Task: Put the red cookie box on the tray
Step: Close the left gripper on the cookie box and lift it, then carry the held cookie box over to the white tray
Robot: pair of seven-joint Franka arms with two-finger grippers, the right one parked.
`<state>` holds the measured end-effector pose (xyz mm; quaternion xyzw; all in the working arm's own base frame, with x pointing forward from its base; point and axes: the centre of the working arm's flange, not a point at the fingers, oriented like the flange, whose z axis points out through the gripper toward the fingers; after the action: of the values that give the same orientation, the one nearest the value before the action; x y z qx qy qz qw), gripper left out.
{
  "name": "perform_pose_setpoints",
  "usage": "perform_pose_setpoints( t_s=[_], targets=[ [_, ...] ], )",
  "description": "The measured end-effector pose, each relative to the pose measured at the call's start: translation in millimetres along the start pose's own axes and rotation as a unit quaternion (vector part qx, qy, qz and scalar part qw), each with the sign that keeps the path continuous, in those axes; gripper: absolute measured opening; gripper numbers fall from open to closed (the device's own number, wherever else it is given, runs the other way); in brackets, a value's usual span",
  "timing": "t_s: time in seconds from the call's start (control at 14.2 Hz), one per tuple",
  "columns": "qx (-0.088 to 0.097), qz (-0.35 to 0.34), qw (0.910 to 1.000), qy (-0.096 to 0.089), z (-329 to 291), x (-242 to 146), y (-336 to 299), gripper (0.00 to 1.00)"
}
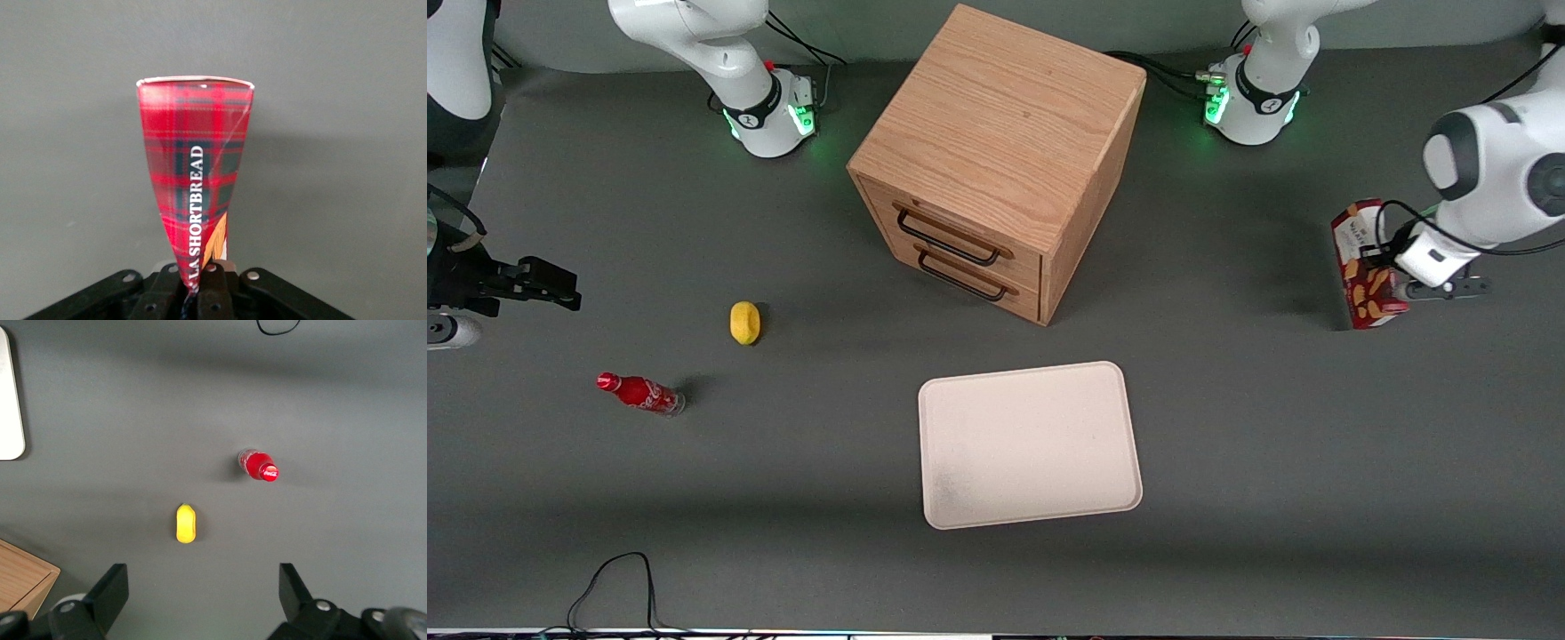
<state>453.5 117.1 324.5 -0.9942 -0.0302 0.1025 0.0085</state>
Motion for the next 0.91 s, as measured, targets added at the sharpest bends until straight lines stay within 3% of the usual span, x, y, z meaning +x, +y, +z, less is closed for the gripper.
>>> perform_pose_setpoints(
  t_s=[0.28, 0.56, 0.7, 0.91],
  targets=[
    [0.006, 0.003, 0.9996, -0.027, -140, 0, 6, 0.04],
    [0.012, 0.003, 0.9999, -0.01, -253, -15, 11, 0.04],
    [0.013, 0.002, 0.9999, 0.001, -269, -16, 11, 0.04],
    [0.01, 0.003, 0.9999, 0.002, -270, -8, 10, 0.04]
  ],
)
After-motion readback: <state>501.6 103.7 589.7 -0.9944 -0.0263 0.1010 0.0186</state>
